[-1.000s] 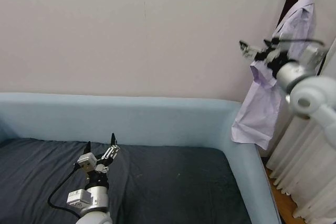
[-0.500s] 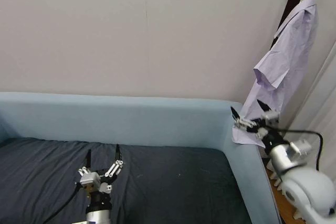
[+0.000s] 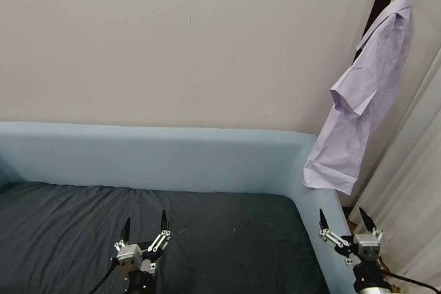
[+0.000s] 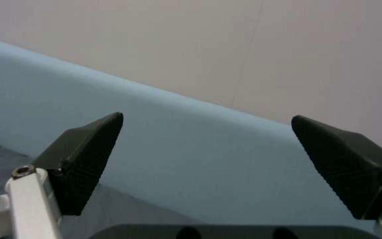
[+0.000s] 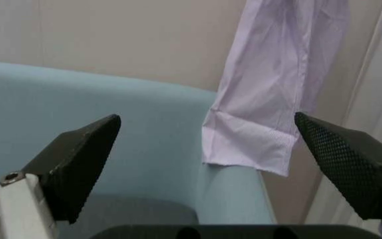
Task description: Pick up the clothes from the sofa and hang them on the clothes hanger.
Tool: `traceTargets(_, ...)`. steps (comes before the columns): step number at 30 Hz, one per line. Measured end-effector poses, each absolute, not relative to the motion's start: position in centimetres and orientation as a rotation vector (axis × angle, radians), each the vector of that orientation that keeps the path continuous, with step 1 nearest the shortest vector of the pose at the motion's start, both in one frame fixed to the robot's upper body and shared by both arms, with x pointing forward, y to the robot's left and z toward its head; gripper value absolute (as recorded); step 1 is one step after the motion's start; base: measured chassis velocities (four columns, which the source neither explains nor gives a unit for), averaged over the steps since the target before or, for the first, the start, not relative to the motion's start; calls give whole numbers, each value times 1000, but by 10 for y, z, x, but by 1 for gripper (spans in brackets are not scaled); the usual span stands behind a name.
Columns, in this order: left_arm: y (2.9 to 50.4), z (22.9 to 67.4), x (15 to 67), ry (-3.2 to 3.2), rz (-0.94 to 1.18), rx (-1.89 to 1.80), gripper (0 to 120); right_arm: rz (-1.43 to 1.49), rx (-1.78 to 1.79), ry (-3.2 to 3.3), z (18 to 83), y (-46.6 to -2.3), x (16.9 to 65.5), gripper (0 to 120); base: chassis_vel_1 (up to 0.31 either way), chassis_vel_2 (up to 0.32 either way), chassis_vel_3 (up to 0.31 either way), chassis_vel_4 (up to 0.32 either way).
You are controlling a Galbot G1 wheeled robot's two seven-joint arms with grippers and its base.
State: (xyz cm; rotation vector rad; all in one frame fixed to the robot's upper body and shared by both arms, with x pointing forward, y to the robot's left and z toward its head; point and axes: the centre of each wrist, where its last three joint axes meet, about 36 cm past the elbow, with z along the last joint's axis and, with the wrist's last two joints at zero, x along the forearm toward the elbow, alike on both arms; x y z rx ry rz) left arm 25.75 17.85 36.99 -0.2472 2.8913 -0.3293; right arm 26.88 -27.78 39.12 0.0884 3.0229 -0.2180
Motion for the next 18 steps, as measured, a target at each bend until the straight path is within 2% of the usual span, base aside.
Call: traceTargets(18,177,371,254,2891,-354,-242,100,-204,74,3042,394,-274,271,100,0,0,0,0)
